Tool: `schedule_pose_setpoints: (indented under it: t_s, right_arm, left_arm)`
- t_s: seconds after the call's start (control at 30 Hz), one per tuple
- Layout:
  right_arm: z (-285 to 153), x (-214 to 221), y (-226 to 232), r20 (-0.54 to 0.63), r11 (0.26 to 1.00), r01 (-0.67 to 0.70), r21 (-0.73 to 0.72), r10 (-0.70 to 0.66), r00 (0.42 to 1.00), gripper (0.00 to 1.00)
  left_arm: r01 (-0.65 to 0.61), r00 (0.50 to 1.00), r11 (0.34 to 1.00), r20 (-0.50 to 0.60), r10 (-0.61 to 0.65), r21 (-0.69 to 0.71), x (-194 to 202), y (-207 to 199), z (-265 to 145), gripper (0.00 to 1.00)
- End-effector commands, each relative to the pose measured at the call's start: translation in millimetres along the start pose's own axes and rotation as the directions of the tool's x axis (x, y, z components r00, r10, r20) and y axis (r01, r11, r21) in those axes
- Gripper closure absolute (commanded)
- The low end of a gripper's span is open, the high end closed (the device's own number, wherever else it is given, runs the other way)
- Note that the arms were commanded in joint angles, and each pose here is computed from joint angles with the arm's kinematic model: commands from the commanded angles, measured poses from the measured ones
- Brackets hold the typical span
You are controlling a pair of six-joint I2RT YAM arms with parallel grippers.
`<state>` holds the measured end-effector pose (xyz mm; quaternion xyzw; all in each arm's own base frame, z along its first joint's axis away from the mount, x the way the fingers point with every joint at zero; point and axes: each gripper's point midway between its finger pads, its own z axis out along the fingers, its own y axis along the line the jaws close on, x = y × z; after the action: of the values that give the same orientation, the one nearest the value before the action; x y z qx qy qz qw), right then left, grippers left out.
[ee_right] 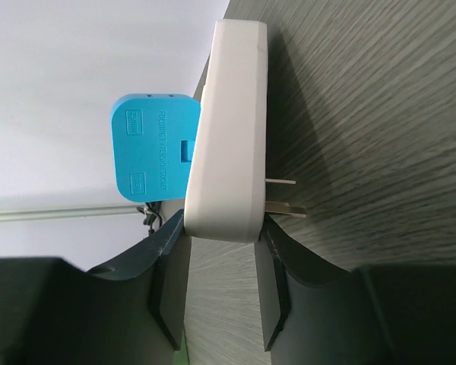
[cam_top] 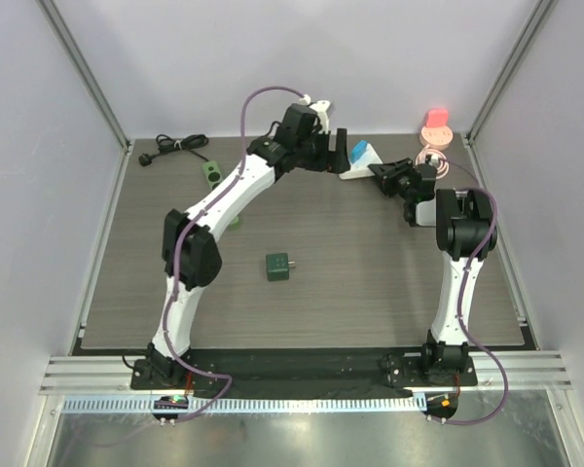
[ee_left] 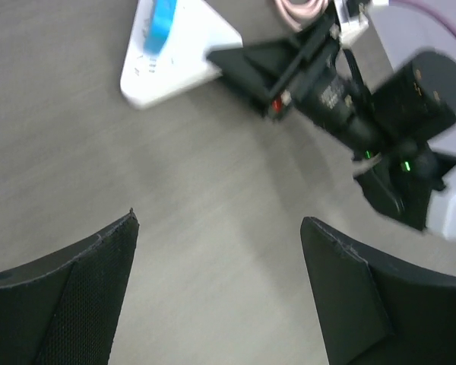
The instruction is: Pull the plug off the socket
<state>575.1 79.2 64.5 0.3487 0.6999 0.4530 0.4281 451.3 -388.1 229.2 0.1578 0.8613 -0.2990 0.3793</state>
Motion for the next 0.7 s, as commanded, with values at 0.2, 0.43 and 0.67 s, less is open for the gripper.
schedule_pose_setpoints:
  t_s: [0.2, 0.43, 0.67]
  right_arm:
    - [5, -18, 8, 0.031, 0.994, -0.024, -0.107, 0.028, 0.999, 0.99]
    - [-5, -2, 2, -0.029, 0.992, -0.047, -0.115, 0.044, 0.999, 0.99]
    - [-14, 17, 6, -0.1, 0.989, -0.074, -0.13, 0.061, 0.993, 0.99]
  left_arm:
    - [-0.057, 0.939, 0.998, 0.342, 0.049, 0.015, -55, 12, 117, 0.21]
    - [-0.052, 0.901, 0.994, 0.425, 0.09, -0.101, -43, 31, 160, 0.21]
    - [-0.039, 0.891, 0.991, 0.444, 0.092, -0.128, -39, 41, 167, 0.28]
